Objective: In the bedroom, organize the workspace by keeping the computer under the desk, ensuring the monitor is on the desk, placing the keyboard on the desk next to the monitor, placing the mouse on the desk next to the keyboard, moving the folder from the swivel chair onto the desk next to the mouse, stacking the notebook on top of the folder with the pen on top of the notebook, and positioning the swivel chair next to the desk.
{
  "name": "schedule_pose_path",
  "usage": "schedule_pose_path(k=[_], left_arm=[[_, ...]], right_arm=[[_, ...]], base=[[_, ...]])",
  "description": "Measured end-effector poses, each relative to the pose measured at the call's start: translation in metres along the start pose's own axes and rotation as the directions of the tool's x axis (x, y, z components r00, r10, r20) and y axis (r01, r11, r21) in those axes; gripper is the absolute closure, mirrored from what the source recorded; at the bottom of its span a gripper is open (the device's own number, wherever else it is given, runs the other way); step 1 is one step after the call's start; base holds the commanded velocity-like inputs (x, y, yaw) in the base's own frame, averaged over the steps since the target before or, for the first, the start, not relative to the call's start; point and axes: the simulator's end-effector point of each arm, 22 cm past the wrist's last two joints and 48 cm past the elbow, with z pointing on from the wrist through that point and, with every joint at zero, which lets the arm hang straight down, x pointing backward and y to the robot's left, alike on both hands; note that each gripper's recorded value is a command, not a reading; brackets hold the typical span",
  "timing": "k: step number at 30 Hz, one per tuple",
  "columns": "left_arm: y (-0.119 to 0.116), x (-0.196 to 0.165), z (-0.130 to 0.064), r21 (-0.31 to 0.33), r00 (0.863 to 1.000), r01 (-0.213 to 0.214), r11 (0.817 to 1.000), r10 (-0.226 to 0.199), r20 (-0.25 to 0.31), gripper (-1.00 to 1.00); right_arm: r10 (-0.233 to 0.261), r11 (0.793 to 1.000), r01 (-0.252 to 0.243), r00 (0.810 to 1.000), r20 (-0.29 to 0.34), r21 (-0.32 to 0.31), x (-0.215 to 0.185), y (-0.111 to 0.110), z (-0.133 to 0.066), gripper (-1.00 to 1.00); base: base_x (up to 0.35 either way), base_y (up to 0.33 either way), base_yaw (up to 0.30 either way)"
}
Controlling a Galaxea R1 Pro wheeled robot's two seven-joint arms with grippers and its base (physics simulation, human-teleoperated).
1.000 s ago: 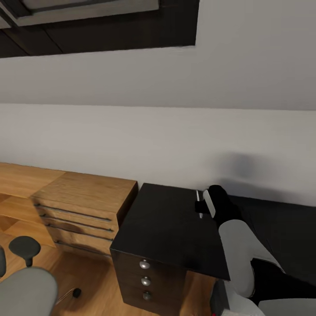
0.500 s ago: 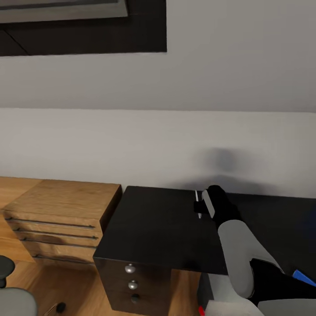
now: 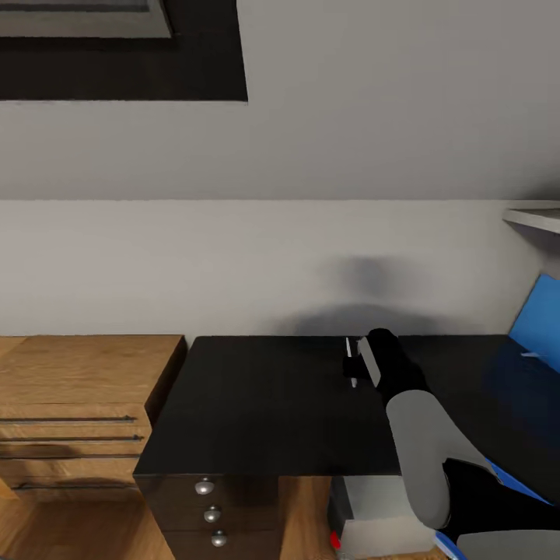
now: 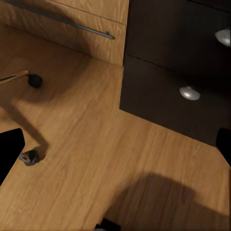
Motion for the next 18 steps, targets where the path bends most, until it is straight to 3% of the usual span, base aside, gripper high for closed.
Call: schedule_pose_path(k=[18], left_arm=[[0.002,0.001,-0.016,0.003,1.0,-0.008,1.0,0.008,-0.027,-1.0]], right_arm=[[0.001,1.0,-0.001,1.0,0.0,0.004,-0.003,-0.002,-0.014,1.0]], base=[[0.0,0.0,-0.26]])
